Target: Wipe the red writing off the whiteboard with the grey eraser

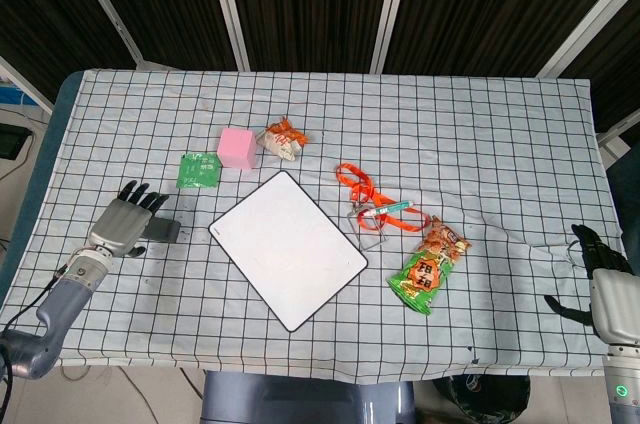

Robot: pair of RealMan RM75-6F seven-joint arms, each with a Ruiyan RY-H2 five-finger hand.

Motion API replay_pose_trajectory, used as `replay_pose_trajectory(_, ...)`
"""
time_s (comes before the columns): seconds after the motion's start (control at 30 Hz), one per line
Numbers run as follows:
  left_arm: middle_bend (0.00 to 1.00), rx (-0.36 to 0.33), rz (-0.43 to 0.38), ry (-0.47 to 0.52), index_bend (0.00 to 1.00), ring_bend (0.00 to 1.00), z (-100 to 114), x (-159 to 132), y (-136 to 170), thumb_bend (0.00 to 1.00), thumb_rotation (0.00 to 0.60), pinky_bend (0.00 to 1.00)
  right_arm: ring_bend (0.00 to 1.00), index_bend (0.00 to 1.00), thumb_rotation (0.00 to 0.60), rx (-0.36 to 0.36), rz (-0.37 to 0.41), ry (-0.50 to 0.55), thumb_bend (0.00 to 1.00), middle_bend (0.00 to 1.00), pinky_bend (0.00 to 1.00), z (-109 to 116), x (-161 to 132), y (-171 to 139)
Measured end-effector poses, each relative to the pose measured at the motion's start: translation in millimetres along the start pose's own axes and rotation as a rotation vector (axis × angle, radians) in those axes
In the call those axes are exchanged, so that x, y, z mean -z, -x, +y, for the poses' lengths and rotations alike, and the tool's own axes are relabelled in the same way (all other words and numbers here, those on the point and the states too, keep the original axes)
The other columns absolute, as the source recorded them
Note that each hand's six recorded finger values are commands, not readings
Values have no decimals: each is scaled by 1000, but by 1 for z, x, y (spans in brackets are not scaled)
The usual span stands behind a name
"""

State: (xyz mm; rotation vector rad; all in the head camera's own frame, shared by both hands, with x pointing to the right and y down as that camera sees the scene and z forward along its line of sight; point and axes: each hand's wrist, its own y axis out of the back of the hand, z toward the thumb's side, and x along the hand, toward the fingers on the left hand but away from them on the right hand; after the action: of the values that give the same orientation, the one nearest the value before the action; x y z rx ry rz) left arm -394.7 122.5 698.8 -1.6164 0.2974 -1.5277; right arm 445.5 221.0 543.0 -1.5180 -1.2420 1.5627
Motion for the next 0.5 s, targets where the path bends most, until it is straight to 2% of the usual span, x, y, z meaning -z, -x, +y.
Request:
replay_pose_trajectory(0.2, 79, -109, 25, 35, 60, 0, 36, 1, 33, 109, 600, 0, 198, 48, 600, 1, 0, -1, 192, 120, 212, 0, 0, 0)
replay_pose_trajectory(0.37, 62, -194, 48, 47, 41, 0, 65, 12, 73, 109, 600, 0, 198, 49, 600, 2, 0, -2, 192, 120, 212, 0, 0, 0)
replay_pose_trajectory(0.5, 57, -247, 54, 48, 23, 0, 77, 19, 103, 103, 600, 0, 198, 48, 600, 3, 1, -2, 193, 120, 212, 1, 0, 0)
